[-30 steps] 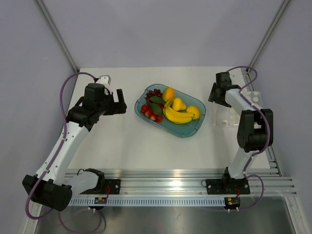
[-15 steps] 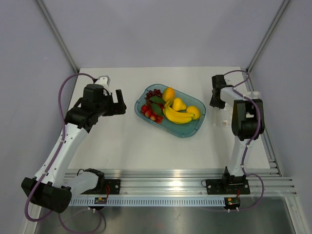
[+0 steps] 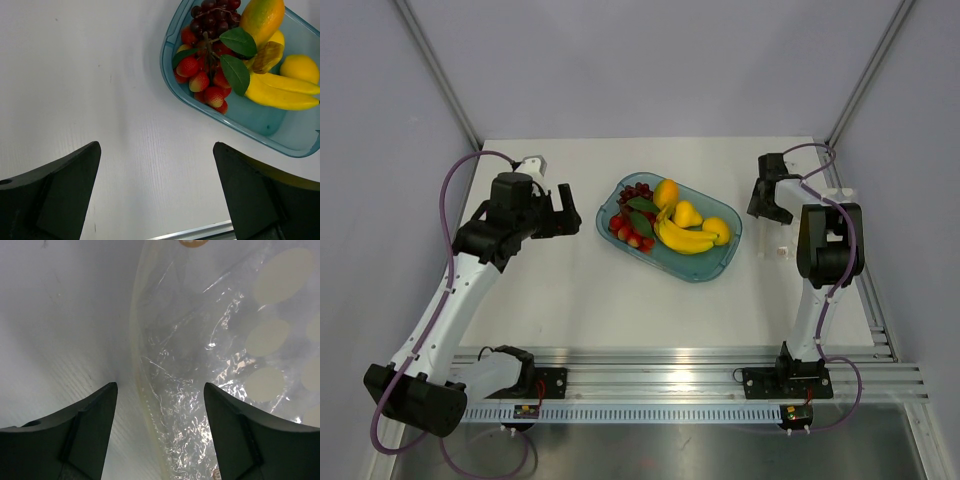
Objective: Place the food in the zip-top bag and seal the zipper
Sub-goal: Pick up the zipper food storage bag at the center of the board.
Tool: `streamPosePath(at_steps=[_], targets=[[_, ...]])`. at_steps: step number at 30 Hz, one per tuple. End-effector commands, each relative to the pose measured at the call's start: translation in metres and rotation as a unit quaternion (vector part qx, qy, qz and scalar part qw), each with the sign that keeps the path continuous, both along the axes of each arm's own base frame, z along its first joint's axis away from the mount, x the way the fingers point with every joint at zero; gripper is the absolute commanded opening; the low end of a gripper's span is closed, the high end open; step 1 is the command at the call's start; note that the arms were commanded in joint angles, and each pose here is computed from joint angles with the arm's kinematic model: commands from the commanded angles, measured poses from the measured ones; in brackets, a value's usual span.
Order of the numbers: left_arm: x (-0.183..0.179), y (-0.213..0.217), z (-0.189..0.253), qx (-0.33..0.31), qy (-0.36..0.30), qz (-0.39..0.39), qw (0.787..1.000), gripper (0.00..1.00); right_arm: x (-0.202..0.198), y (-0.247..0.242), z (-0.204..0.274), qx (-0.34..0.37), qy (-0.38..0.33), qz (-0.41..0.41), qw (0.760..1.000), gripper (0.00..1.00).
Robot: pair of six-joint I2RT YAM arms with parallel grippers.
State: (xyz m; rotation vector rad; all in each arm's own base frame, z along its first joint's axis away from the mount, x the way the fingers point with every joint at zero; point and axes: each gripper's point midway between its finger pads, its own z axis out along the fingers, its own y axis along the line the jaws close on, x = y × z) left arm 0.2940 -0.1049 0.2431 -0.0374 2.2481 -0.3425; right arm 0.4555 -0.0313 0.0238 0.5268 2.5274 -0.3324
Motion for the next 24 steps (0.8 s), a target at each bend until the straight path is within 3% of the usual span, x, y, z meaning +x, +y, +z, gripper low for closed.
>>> streamPosePath(at_steps=[1,6,11,13,14,17,18,20,21,24], targets=[[-0.001,-0.005,0.010,-0.016,-0.019,-0.008,1.000,0.99,0.007,-0.013,0.017,-0.031,-0.027,-0.012,0.999,0.76],[-0.001,-0.005,0.009,-0.018,-0.018,-0.009,1.000,0.99,0.006,-0.025,0.026,-0.064,-0.034,-0.020,0.997,0.73],[-0.001,-0.007,0.009,-0.020,-0.016,-0.012,1.000,0.99,0.007,-0.022,0.002,-0.056,-0.008,-0.011,0.998,0.70],[-0.002,-0.006,0.010,-0.018,-0.016,-0.012,1.000,0.99,0.007,-0.020,-0.004,-0.050,-0.002,-0.009,0.999,0.61],[-0.003,-0.005,0.010,-0.016,-0.015,-0.012,1.000,0.99,0.007,-0.020,-0.006,-0.050,0.000,-0.009,0.999,0.49],[-0.004,-0.003,0.011,-0.013,-0.018,-0.009,1.000,0.99,0.007,-0.020,0.000,-0.049,-0.008,-0.011,0.999,0.31],[-0.004,-0.003,0.010,-0.013,-0.018,-0.008,1.000,0.99,0.006,-0.020,0.003,-0.048,-0.011,-0.011,0.999,0.20],[-0.003,-0.004,0.011,-0.016,-0.019,-0.009,1.000,0.99,0.006,-0.018,0.017,-0.042,-0.026,-0.013,0.999,0.10],[-0.003,-0.007,0.010,-0.020,-0.016,-0.014,1.000,0.99,0.005,-0.017,0.021,-0.038,-0.029,-0.015,0.999,0.00],[-0.001,-0.016,0.014,-0.036,-0.018,-0.031,0.999,0.99,-0.001,-0.012,0.048,-0.021,-0.056,-0.017,0.998,0.00]])
